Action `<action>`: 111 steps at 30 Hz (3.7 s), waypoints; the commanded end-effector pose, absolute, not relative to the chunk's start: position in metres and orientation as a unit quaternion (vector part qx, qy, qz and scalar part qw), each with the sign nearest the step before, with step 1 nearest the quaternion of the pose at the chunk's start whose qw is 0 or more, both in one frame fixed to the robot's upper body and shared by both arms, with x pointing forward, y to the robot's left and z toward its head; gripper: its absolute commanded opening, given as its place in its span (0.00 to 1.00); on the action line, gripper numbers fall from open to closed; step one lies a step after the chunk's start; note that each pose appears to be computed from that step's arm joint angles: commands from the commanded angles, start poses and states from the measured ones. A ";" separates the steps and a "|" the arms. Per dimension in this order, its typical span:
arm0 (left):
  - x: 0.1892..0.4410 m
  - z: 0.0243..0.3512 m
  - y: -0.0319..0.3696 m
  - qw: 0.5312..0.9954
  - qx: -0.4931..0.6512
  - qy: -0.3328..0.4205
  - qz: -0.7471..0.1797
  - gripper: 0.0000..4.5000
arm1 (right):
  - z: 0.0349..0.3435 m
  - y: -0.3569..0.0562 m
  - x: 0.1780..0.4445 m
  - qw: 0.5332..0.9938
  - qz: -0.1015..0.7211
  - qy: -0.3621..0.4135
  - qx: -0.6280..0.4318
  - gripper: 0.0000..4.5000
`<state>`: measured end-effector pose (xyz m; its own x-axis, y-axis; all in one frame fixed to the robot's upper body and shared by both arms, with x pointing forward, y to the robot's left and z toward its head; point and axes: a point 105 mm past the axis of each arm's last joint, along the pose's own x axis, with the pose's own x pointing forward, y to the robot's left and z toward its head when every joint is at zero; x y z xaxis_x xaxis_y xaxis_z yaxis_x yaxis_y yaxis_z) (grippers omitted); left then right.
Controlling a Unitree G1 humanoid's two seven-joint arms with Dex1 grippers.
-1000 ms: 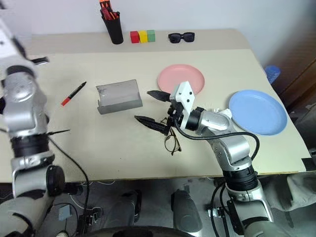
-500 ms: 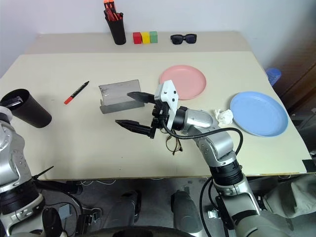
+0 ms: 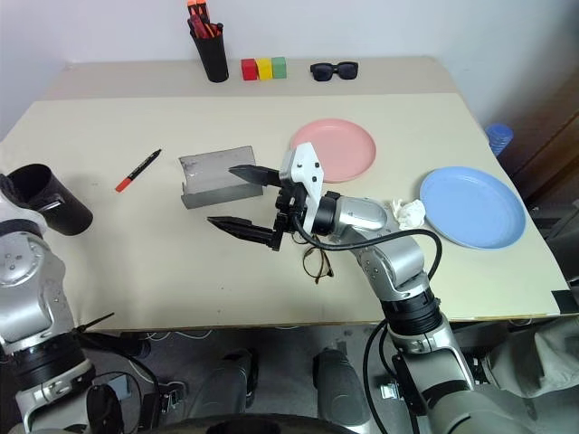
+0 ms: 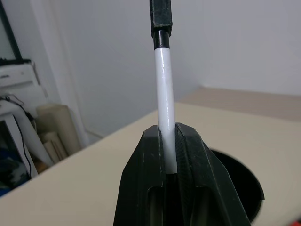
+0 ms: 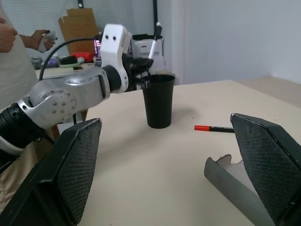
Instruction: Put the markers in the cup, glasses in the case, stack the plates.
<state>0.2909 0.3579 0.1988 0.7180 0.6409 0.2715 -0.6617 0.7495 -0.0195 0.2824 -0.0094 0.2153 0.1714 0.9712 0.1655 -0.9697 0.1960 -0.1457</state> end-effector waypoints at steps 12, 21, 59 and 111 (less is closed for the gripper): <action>0.288 0.193 0.354 0.923 0.039 -0.137 0.359 0.03 | 0.227 -0.007 0.272 0.758 0.637 -0.141 -0.007 1.00; 0.286 0.193 0.358 0.917 0.039 -0.136 0.374 0.58 | 0.225 -0.005 0.270 0.753 0.644 -0.137 -0.007 1.00; 0.428 0.179 0.314 0.955 -0.007 0.215 0.204 0.99 | 0.224 -0.012 0.275 0.779 0.613 -0.134 0.005 1.00; 0.288 0.295 0.355 0.874 0.132 -0.271 0.382 0.01 | 0.237 -0.019 0.282 0.791 0.589 -0.167 0.020 1.00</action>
<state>0.3036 0.3533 0.2798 0.6166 0.5843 0.5277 -0.7184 0.6917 0.0736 0.2851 -0.0184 0.2197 0.2745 0.9323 0.2356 -0.9446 0.3073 -0.1152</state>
